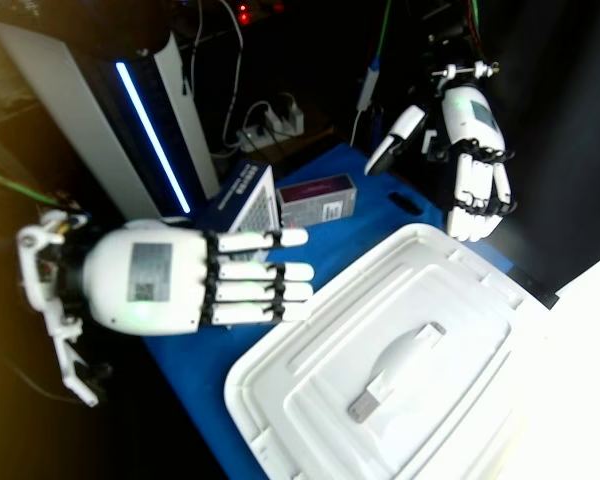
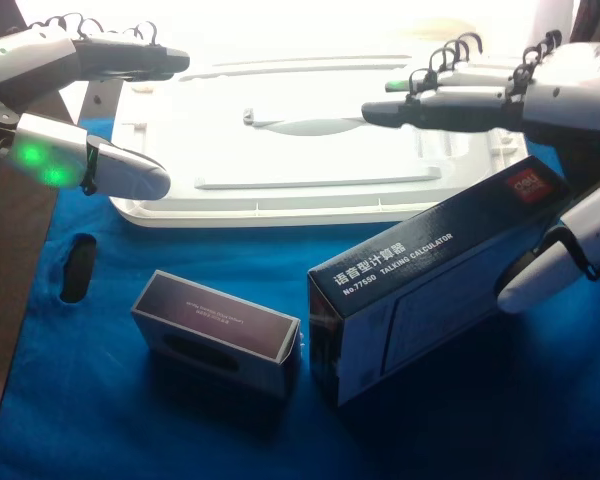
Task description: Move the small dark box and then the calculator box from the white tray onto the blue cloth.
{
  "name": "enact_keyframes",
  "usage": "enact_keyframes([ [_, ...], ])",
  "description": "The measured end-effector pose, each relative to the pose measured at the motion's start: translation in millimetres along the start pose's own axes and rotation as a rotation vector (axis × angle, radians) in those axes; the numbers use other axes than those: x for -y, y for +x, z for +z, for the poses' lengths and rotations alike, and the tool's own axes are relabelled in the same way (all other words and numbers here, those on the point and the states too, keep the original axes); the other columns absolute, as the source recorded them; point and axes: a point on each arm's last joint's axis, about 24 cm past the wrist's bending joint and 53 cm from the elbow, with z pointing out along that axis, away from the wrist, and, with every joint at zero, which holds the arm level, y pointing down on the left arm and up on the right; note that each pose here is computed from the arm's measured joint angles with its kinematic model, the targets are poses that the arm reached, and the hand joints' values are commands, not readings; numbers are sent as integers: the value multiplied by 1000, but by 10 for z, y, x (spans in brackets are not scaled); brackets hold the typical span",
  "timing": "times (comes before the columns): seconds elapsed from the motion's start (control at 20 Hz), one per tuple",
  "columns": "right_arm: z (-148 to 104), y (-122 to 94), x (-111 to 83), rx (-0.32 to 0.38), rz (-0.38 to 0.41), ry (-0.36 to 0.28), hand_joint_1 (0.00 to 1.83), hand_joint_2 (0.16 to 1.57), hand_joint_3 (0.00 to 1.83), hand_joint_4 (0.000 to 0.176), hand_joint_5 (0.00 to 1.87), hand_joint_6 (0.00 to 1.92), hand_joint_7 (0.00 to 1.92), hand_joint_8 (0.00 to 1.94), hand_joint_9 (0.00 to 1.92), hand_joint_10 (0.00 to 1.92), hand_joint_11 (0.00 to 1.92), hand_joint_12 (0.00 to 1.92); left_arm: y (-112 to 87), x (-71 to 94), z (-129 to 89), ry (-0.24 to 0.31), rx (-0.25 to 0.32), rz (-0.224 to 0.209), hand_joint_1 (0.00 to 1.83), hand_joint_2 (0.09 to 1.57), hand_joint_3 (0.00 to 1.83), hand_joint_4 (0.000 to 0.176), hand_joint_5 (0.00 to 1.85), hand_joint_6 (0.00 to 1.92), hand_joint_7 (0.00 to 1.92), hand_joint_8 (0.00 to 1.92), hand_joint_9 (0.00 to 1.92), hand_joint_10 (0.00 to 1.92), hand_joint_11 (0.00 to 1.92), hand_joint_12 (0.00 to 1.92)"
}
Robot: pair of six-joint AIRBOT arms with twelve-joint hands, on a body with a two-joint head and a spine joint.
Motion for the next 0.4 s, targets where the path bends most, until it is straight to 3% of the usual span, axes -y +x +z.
enact_keyframes([
  [0.05,5,-31,-22,6,-4,-6,714,634,0,144,0,0,0,0,0,0,0,0,1,1,0,1,0,1,621,797,0,0,336,1,362,1,336,3,0,765],
  [0.15,14,-85,-84,18,-8,-24,725,620,0,142,0,0,0,0,0,0,15,6,0,0,0,0,0,0,615,805,2,0,327,0,358,0,336,2,0,773],
  [0.2,21,-121,-119,26,-9,-33,720,605,0,160,0,0,0,0,0,0,3,1,-1,0,0,0,0,0,613,797,0,0,324,0,355,0,335,2,0,774],
  [0.3,26,-184,-166,41,-9,-47,712,612,0,124,0,0,0,0,0,0,28,13,0,1,0,0,0,0,620,811,3,0,301,0,331,0,316,0,0,719],
  [0.4,44,-256,-185,58,-7,-58,713,634,5,115,0,0,0,0,1,0,4,1,-1,1,7,0,4,-7,600,811,1,0,291,0,321,0,306,0,0,671],
])
